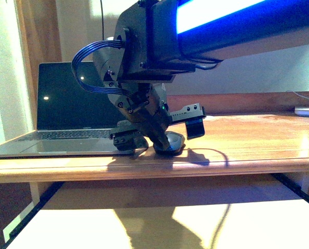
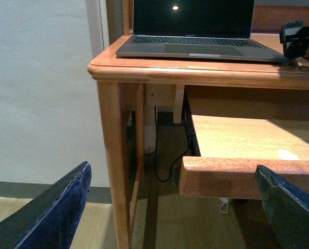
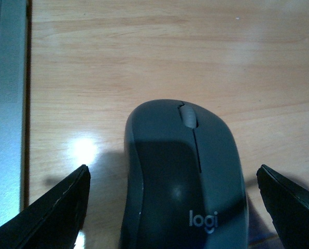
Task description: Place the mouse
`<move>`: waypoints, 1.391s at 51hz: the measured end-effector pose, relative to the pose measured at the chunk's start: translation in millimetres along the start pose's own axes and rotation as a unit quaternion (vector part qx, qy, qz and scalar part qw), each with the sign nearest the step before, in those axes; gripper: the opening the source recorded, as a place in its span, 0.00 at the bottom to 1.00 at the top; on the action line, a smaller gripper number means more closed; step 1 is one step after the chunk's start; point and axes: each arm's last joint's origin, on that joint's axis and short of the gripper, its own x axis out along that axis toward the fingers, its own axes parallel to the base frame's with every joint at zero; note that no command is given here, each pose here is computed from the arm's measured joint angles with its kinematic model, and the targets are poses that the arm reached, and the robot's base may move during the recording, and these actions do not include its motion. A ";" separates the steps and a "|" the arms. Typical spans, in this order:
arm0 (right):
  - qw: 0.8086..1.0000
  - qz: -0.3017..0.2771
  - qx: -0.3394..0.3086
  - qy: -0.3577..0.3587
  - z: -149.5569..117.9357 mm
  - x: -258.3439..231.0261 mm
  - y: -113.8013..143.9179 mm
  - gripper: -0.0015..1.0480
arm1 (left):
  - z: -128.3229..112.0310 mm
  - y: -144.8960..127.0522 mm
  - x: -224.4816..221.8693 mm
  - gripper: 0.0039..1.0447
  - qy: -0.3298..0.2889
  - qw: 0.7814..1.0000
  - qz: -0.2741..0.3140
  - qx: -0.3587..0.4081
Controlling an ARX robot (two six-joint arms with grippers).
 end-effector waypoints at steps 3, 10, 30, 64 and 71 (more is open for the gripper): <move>1.000 0.007 0.003 -0.002 0.9 -1.8 -1.7 0.93 | 0.0 0.0 0.0 0.93 0.000 1.000 0.000 0.000; 0.999 0.035 0.026 -0.030 11.4 -17.5 -22.5 0.93 | 0.0 0.0 0.0 0.93 0.000 1.000 0.000 0.000; 0.988 0.107 0.043 -0.105 7.5 -70.8 -196.5 0.93 | 0.0 0.0 0.0 0.93 0.000 1.000 0.000 0.000; 0.971 0.228 -0.070 0.010 -174.9 -70.2 -319.2 0.93 | 0.0 0.0 0.0 0.93 0.000 1.000 0.000 0.000; 0.965 0.248 -0.088 0.013 -185.6 -72.4 -308.9 0.93 | 0.0 0.0 0.0 0.93 0.000 1.000 0.000 0.000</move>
